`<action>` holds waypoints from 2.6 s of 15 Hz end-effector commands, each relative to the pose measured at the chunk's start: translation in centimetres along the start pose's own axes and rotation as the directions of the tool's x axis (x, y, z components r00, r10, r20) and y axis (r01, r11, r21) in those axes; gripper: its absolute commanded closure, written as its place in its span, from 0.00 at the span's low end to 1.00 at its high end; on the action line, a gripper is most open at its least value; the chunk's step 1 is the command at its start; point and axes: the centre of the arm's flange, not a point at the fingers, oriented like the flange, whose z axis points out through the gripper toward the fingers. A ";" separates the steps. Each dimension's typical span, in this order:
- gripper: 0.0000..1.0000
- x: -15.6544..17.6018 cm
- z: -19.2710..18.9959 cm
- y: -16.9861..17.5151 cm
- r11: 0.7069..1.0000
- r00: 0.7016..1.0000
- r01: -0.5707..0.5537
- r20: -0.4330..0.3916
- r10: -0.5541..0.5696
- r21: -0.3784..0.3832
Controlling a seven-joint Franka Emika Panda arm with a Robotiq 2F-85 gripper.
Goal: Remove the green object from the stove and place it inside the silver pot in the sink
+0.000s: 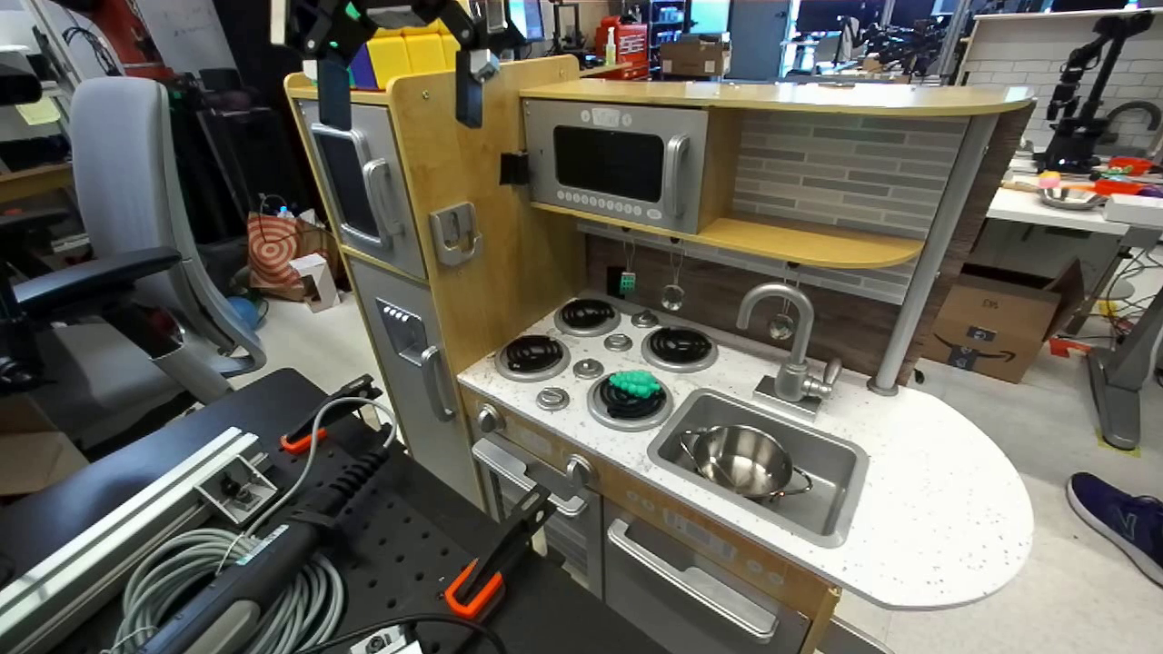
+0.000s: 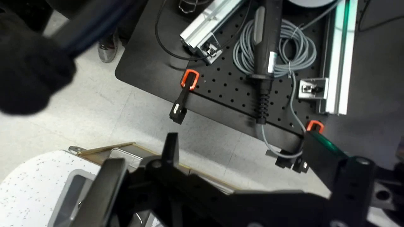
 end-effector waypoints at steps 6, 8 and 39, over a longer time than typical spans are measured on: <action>0.00 6.6 1.2 4.3 0.916 0.890 -0.385 -0.220 0.401 0.113; 0.00 9.2 2.3 6.0 0.869 0.836 -0.476 -0.238 0.495 0.136; 0.00 19.6 16.1 5.8 0.271 0.224 -0.727 -0.155 0.962 0.630</action>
